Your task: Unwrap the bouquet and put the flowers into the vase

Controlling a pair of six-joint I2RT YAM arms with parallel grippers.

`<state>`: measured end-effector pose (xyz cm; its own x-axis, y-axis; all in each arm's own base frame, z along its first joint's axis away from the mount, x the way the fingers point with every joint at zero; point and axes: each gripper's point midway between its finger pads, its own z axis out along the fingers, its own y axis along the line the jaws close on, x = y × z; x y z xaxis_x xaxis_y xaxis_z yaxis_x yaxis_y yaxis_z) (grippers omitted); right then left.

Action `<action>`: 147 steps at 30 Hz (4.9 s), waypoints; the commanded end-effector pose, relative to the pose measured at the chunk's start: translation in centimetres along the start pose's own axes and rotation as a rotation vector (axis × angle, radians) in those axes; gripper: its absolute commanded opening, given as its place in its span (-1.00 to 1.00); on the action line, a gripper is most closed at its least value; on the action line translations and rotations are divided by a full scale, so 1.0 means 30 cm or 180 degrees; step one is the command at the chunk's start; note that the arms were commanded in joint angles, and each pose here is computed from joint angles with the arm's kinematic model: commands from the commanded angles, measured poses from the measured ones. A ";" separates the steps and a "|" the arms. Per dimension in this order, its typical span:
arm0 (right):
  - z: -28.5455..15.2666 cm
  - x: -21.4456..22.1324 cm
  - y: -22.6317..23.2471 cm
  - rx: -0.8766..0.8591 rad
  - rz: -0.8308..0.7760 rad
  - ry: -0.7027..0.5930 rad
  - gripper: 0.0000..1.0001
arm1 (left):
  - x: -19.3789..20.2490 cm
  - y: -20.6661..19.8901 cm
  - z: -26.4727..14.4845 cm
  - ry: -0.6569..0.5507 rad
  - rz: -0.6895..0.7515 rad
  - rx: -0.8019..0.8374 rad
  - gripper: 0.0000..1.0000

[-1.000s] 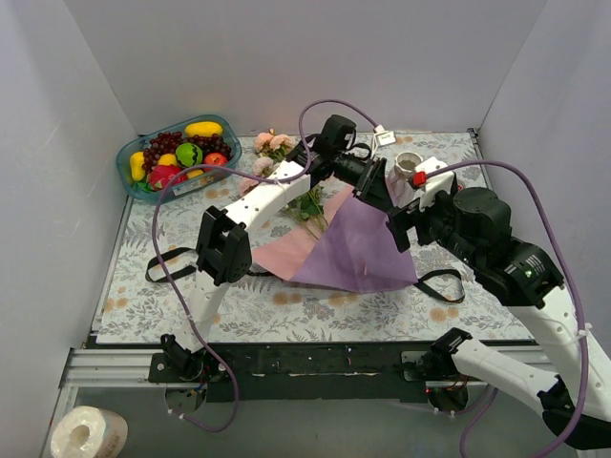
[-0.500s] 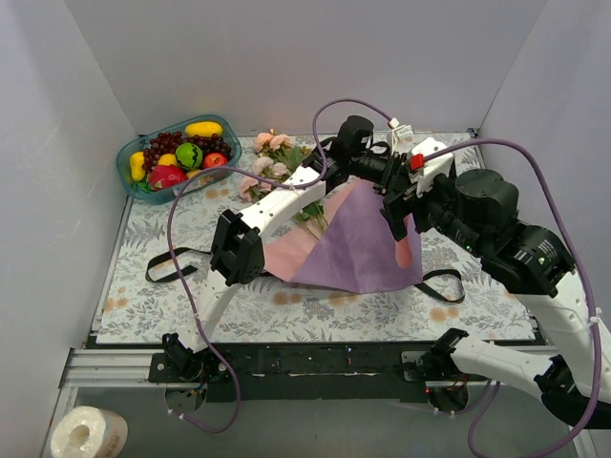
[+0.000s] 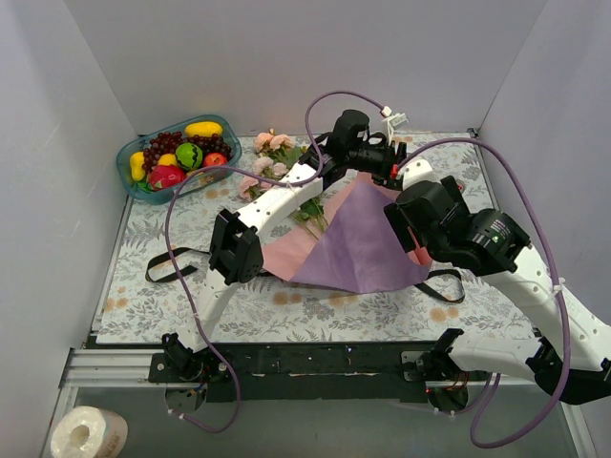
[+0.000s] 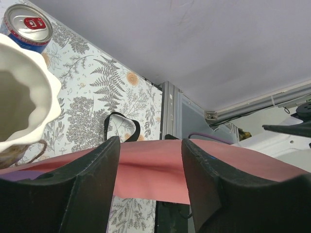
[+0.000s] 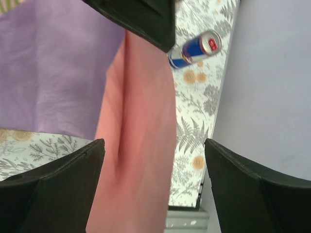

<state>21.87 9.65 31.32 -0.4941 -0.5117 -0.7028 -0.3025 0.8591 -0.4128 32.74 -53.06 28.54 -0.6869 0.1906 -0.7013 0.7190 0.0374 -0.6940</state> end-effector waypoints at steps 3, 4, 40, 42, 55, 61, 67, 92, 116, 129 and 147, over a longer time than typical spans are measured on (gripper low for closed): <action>-0.042 0.077 -0.087 0.0475 0.0506 0.0132 0.78 | -0.078 -0.040 -0.138 -0.0143 0.0207 -0.0227 0.28; -0.041 0.082 -0.090 0.0500 0.0508 0.0139 0.78 | -0.069 -0.020 -0.167 -0.0122 0.0165 -0.0311 0.42; -0.082 0.064 -0.115 0.0439 0.0821 -0.0076 0.56 | 0.535 0.384 -0.488 0.0804 -0.0479 -0.1127 0.20; -0.083 0.055 -0.115 0.0428 0.0836 -0.0106 0.56 | 0.552 0.355 -0.485 0.0878 -0.0512 -0.0982 -0.28; -0.088 0.052 -0.121 0.0422 0.0841 -0.0151 0.56 | 0.654 0.312 -0.589 0.1290 -0.0427 -0.1143 -1.00; -0.090 0.068 -0.117 0.0390 0.0865 -0.0136 0.56 | 0.593 0.307 -0.747 0.1236 -0.0175 -0.1527 -1.00; -0.077 0.096 -0.091 0.0316 0.0873 -0.0083 0.56 | 0.548 0.309 -0.990 0.1230 0.0043 -0.1945 -1.00; 0.005 -0.001 0.129 -0.0526 0.1101 -0.0395 0.56 | 0.952 -0.144 -1.278 0.2043 0.2417 -0.1776 -1.00; 0.005 -0.041 0.760 -0.1968 0.0882 -0.0369 0.54 | 0.706 -0.352 -1.308 0.0677 0.2942 -0.2586 0.96; -0.196 0.059 0.970 -0.2701 0.0388 -0.0315 0.49 | 0.100 -0.607 -1.471 -0.1711 0.2473 -0.3508 0.96; -0.583 -0.061 0.791 -0.3202 0.0705 -0.0999 0.93 | 0.190 -0.222 -1.346 -0.0900 0.1356 -0.3461 0.96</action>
<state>-1.23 32.55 27.81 -0.4123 -0.3735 -0.8310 -0.8854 0.3791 0.2689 29.81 -12.40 35.42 -0.2817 0.1789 -0.9427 0.4852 0.8741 0.0208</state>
